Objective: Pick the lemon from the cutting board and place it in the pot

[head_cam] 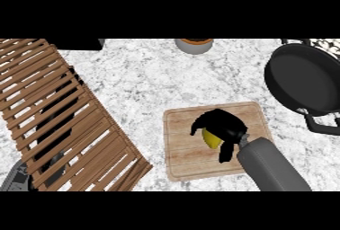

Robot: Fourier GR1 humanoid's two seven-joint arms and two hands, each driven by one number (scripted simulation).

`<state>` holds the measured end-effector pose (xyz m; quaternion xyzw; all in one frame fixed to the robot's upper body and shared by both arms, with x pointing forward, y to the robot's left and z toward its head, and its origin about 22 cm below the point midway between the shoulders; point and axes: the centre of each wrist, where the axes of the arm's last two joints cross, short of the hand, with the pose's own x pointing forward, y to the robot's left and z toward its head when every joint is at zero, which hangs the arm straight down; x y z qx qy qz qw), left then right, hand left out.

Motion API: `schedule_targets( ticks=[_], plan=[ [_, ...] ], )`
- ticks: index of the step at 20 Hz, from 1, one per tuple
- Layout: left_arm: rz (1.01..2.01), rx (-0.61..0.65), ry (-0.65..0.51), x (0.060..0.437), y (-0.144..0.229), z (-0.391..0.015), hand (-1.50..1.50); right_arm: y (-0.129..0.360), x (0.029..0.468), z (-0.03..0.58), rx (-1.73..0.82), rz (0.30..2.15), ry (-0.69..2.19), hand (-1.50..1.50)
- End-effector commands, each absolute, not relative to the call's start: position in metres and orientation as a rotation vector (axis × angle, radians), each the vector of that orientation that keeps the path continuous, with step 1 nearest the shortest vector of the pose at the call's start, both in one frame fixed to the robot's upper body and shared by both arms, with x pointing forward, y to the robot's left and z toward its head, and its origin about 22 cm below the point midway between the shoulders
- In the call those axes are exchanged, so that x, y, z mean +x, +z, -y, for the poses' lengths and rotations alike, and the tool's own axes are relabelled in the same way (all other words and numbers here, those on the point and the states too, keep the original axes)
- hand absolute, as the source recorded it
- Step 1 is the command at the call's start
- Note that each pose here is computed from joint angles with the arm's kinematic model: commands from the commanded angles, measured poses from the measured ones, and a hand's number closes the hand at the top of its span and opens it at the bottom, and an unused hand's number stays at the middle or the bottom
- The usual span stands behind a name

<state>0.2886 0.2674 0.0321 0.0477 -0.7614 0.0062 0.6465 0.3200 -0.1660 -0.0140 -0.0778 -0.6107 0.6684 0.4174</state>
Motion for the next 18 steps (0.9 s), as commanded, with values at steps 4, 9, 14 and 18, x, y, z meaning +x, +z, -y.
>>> schedule_targets(
  ticks=[4, 9, 14, 18],
  plan=[
    [1.762, 0.093, 0.044, 0.301, 0.068, -0.266, 0.0, -0.021, 0.319, 0.139, -0.151, 1.614, 1.703, 1.5],
    [1.758, 0.097, 0.064, 0.3, 0.065, -0.261, 0.0, -0.027, 0.312, 0.142, -0.243, 1.656, 1.662, 1.5],
    [1.765, 0.115, 0.049, 0.308, 0.069, -0.269, 0.0, -0.014, 0.277, 0.105, -0.382, 1.699, 1.659, 1.5],
    [1.76, 0.107, 0.079, 0.302, 0.074, -0.279, 0.0, -0.022, 0.233, 0.092, -0.426, 1.678, 1.643, 1.5]
  ],
)
